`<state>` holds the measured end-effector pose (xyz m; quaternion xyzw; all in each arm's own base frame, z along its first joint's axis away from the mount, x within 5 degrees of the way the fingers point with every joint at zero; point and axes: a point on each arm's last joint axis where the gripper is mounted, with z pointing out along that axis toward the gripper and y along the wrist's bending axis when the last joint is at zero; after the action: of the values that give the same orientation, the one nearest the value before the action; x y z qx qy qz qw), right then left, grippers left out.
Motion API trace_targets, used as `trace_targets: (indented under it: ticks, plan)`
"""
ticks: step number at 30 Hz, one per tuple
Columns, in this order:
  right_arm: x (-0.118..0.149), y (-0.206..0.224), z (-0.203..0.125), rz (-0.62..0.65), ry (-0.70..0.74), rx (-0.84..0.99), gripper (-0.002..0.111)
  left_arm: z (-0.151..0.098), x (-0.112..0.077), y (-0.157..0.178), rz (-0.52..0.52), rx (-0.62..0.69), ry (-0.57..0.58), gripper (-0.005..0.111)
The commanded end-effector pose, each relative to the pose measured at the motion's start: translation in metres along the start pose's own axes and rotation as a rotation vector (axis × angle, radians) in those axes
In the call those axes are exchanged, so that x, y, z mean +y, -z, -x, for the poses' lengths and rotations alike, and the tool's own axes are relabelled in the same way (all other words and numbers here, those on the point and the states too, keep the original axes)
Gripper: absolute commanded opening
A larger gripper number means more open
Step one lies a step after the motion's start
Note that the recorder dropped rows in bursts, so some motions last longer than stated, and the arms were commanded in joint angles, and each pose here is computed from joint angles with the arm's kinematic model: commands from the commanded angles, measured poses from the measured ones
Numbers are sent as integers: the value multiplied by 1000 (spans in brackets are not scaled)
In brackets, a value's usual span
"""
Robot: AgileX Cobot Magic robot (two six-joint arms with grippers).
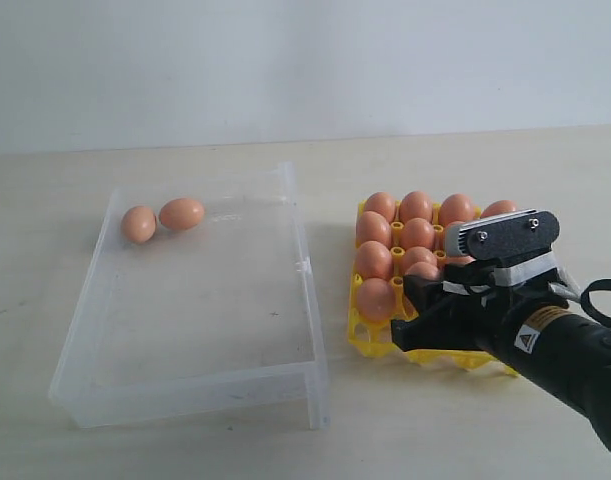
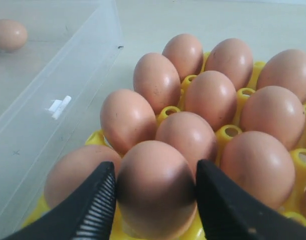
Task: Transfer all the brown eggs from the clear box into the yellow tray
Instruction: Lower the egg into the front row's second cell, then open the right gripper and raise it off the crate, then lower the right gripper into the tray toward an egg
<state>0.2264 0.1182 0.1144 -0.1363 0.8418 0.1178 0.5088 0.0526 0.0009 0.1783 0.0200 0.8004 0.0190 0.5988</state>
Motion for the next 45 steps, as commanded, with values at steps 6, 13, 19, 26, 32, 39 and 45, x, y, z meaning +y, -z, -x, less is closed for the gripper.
trace_targets:
  ticks: [6, 13, 19, 26, 32, 39, 45]
  plan:
    - [-3, -6, -6, -16, -16, 97, 23, 2, 0, 0, 4, -5, -1, 0]
    - [-2, -11, -8, -18, -18, 130, 70, 2, 0, 0, 4, -5, -1, 0]
    - [-1, 1, 11, -4, -14, 90, 70, 2, 0, 0, 4, -5, -1, 0]
    - [6, 51, 87, 41, 140, -34, 45, 2, 0, 0, 4, -5, -1, 0]
    - [43, 37, 202, 163, 79, 55, 0, 2, 0, 0, 4, -5, -1, 0]
    - [145, -64, 193, 356, 1014, 235, 0, 2, 0, 0, 4, -5, -1, 0]
    - [178, -125, 163, 406, 1159, 205, 28, 2, 0, 0, 4, -5, -1, 0]
